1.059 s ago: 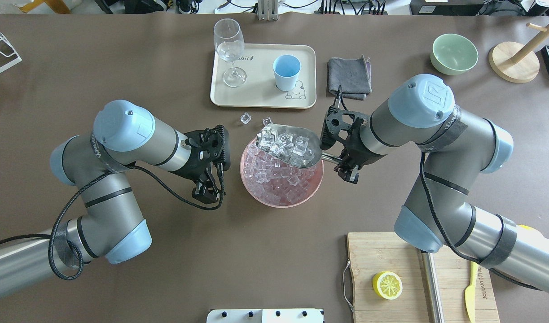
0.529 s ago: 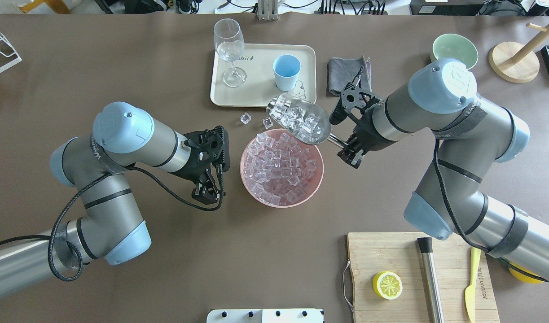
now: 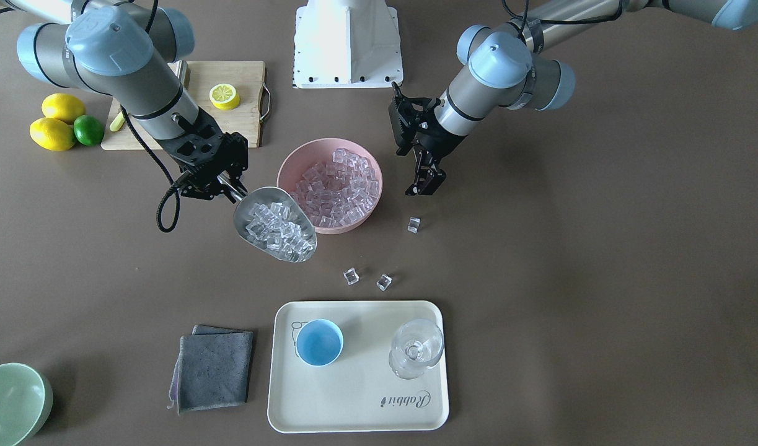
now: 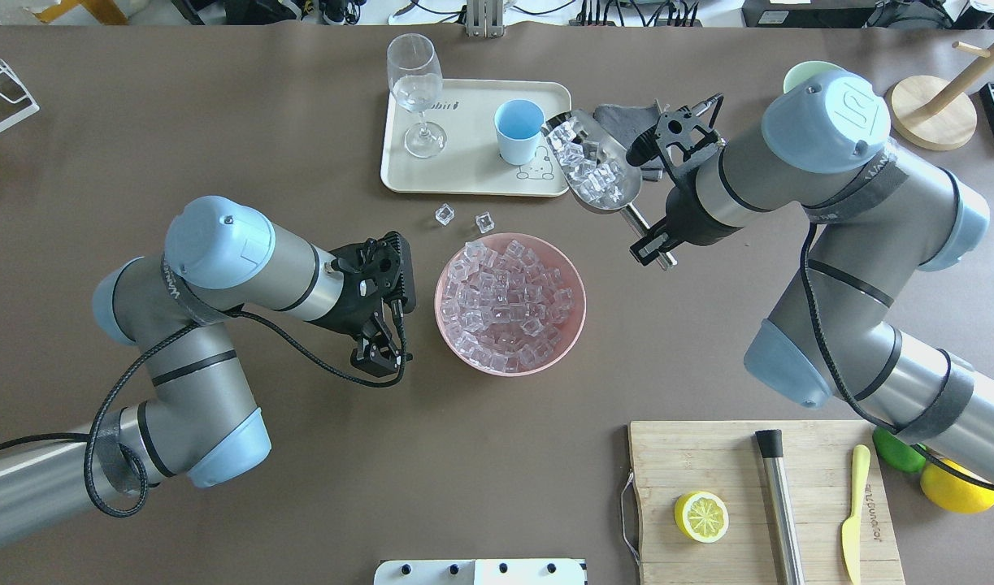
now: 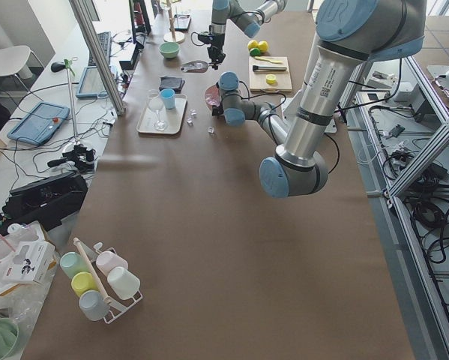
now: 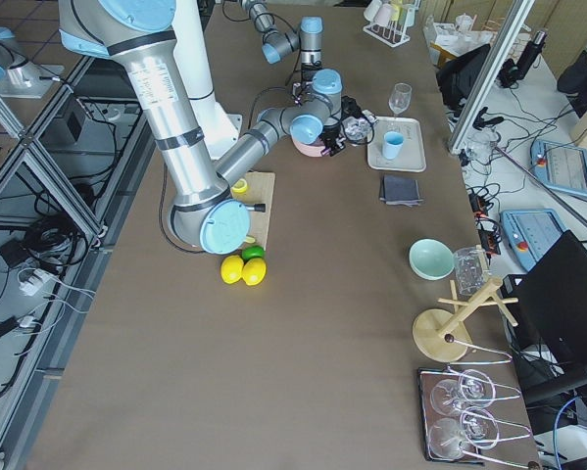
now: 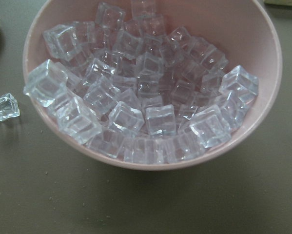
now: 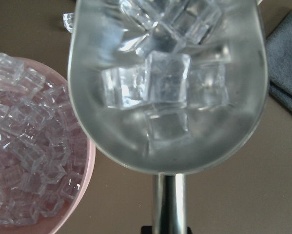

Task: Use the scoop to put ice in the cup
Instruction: 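Move the scoop over the blue cup and tilt it down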

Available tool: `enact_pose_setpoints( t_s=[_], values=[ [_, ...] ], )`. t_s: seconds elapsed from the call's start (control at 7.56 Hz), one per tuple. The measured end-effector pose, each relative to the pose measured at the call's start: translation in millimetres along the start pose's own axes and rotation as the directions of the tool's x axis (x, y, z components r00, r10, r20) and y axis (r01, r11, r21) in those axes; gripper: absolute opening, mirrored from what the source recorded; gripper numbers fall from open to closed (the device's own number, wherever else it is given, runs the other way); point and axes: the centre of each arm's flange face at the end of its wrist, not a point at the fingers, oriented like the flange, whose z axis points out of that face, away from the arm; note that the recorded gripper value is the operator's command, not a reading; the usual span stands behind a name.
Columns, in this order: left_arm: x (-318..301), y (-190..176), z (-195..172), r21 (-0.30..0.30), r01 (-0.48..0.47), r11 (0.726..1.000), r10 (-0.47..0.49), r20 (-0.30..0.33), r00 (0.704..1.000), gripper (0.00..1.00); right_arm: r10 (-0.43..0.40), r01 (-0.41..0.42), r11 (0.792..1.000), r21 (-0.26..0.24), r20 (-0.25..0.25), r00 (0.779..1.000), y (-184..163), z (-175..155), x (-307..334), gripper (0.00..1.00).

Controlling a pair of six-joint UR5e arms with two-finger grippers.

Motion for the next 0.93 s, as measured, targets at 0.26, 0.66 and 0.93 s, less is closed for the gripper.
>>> enact_pose_setpoints(
  t_s=[0.26, 0.66, 0.93],
  values=[
    [5, 8, 3, 0.03, 0.014, 0.999, -0.014, 0.015, 1.0, 0.98, 0.134, -0.136, 0.99, -0.042, -0.048, 0.99, -6, -4, 10, 0.0],
    [7, -3, 3, 0.04, 0.013, 0.999, -0.014, 0.024, 1.0, 0.98, 0.221, -0.237, 0.963, -0.128, -0.127, 0.967, -29, -15, 14, 0.0],
    [7, -7, 3, 0.038, 0.012, 0.999, -0.013, 0.023, 1.0, 0.98, 0.269, -0.291, 0.938, -0.189, -0.135, 0.954, -56, -20, 28, 0.0]
  ],
)
